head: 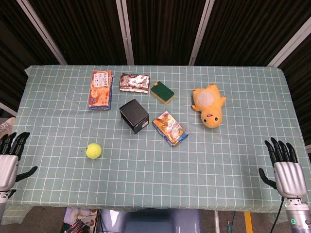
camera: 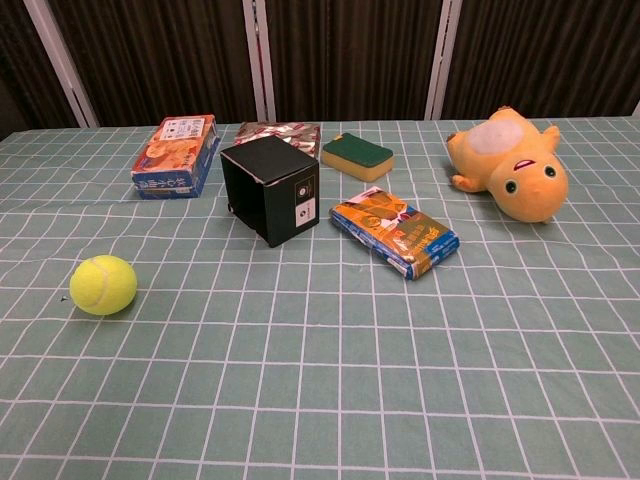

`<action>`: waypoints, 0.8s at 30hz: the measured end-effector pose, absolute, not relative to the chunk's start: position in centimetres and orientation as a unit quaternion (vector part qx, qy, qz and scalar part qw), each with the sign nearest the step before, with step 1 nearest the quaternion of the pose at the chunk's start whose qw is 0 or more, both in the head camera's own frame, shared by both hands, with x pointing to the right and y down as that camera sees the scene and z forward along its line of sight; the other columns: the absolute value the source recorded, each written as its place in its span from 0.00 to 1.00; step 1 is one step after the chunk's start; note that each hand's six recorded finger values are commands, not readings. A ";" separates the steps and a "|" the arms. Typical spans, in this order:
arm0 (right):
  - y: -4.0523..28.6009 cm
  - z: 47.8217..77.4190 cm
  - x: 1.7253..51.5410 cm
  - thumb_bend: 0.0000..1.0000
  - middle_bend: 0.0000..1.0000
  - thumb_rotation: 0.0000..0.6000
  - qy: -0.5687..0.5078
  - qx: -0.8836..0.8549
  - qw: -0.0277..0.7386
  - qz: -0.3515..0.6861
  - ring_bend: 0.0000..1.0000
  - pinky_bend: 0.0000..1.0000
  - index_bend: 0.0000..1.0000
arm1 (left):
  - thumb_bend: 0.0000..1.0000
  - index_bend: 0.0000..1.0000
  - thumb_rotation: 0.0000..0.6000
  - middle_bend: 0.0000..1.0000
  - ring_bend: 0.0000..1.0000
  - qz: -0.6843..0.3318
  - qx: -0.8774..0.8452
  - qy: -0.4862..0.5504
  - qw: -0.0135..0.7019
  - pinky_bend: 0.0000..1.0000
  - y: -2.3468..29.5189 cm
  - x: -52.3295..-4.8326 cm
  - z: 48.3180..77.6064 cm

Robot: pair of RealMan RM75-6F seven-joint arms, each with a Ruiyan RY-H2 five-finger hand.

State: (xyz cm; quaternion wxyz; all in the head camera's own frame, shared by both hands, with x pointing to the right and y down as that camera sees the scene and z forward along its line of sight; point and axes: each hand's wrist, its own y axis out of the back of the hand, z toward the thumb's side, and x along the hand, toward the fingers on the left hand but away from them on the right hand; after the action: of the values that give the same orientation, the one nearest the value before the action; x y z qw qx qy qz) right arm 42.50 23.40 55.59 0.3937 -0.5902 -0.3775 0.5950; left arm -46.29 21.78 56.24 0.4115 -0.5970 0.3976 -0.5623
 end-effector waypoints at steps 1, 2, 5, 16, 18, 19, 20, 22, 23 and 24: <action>23.4 55.6 42.5 0.39 0.00 0.87 -0.378 -0.591 0.393 0.595 0.00 0.00 0.00 | 0.07 0.00 1.00 0.09 0.04 -0.565 -0.598 0.394 0.410 0.04 21.8 -46.2 56.4; 23.4 55.6 42.5 0.39 0.00 0.87 -0.378 -0.591 0.393 0.595 0.00 0.00 0.00 | 0.07 0.00 1.00 0.09 0.04 -0.566 -0.599 0.391 0.410 0.04 21.7 -46.1 56.5; 23.4 55.5 42.5 0.39 0.00 0.87 -0.378 -0.591 0.393 0.594 0.00 0.00 0.00 | 0.07 0.00 1.00 0.10 0.04 -0.567 -0.602 0.386 0.409 0.04 21.7 -45.9 56.8; 23.4 54.9 43.2 0.39 0.00 0.87 -0.384 -0.590 0.390 0.594 0.00 0.00 0.00 | 0.45 0.69 1.00 0.78 0.74 -0.538 -0.630 0.363 0.427 0.74 21.4 -43.3 58.1; 23.4 55.0 43.3 0.39 0.00 0.87 -0.382 -0.591 0.388 0.595 0.00 0.00 0.00 | 0.46 0.69 1.00 0.79 0.76 -0.536 -0.637 0.347 0.432 0.76 21.4 -42.8 58.9; 23.4 55.0 43.3 0.39 0.00 0.87 -0.380 -0.593 0.388 0.595 0.00 0.00 0.00 | 0.46 0.69 1.00 0.78 0.76 -0.536 -0.642 0.339 0.432 0.76 21.5 -42.6 59.2; 23.4 55.1 43.2 0.39 0.00 0.87 -0.378 -0.594 0.388 0.594 0.00 0.00 0.00 | 0.46 0.68 1.00 0.77 0.76 -0.537 -0.647 0.329 0.430 0.76 21.7 -42.3 59.7; 23.4 55.1 43.2 0.39 0.00 0.87 -0.376 -0.597 0.388 0.593 0.00 0.00 0.00 | 0.46 0.68 1.00 0.76 0.75 -0.543 -0.661 0.298 0.423 0.75 22.2 -41.9 60.8; 23.4 55.1 43.2 0.39 0.00 0.87 -0.375 -0.598 0.388 0.593 0.00 0.00 0.00 | 0.45 0.68 1.00 0.76 0.75 -0.547 -0.667 0.282 0.420 0.75 22.4 -41.7 61.3; 23.4 55.1 43.2 0.39 0.00 0.87 -0.375 -0.598 0.388 0.593 0.00 0.00 0.00 | 0.45 0.68 1.00 0.76 0.75 -0.554 -0.673 0.258 0.415 0.75 22.8 -41.5 62.1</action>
State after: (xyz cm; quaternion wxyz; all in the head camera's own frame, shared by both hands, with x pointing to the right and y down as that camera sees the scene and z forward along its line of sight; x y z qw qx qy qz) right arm 43.18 23.45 55.12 0.3881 -0.5978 -0.3751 0.5927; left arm -41.49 22.82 62.11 0.4155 -0.6735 0.2585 -0.5540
